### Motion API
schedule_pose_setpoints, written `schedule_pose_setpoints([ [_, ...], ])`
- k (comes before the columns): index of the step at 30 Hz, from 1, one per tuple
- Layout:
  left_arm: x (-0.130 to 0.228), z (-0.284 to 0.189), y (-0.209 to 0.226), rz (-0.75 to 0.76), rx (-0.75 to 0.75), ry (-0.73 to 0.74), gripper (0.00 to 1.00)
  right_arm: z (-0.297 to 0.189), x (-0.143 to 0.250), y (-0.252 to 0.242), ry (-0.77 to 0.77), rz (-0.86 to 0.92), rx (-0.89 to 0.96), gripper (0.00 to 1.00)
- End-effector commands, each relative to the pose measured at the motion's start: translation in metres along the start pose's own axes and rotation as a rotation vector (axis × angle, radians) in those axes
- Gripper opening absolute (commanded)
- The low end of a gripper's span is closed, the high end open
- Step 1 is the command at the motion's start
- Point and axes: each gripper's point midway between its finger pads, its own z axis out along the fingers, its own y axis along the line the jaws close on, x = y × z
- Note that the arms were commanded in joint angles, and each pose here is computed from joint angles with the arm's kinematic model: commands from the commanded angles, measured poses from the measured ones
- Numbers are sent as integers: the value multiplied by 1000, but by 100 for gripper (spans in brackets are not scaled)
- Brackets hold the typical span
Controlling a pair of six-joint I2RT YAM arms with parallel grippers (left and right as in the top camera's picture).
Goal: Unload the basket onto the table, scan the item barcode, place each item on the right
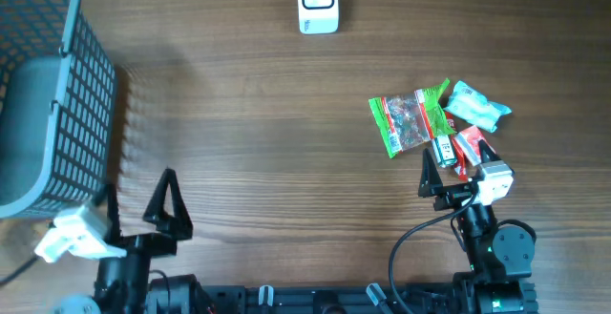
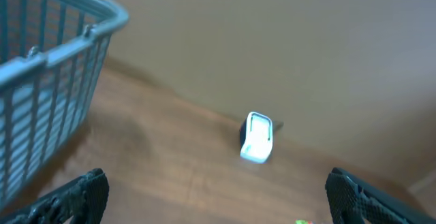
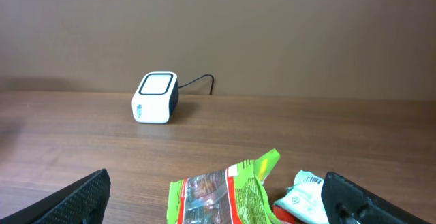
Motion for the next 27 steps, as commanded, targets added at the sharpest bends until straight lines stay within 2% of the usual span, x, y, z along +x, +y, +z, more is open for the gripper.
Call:
schedule_pose_setpoints([
  [1, -5, -5, -1, 29, 52, -133, 100, -1, -3, -1, -13, -15, 3, 100],
  [4, -20, 1, -10, 39, 117, -259, 100, -1, -3, -1, -13, -15, 3, 100],
  [9, -58, 1, -29, 56, 289, -611, 100, -1, -3, -1, -13, -14, 3, 100],
  [13, -42, 7, -21, 64, 341, -727, 100, -1, -3, -1, -13, -15, 3, 100],
  [21, 32, 60, 17, 14, 249, -507, 100, -1, -3, -1, -13, -15, 3, 100],
  [27, 97, 91, 51, -11, 100, -221, 100, -1, -3, -1, -13, -15, 3, 100],
])
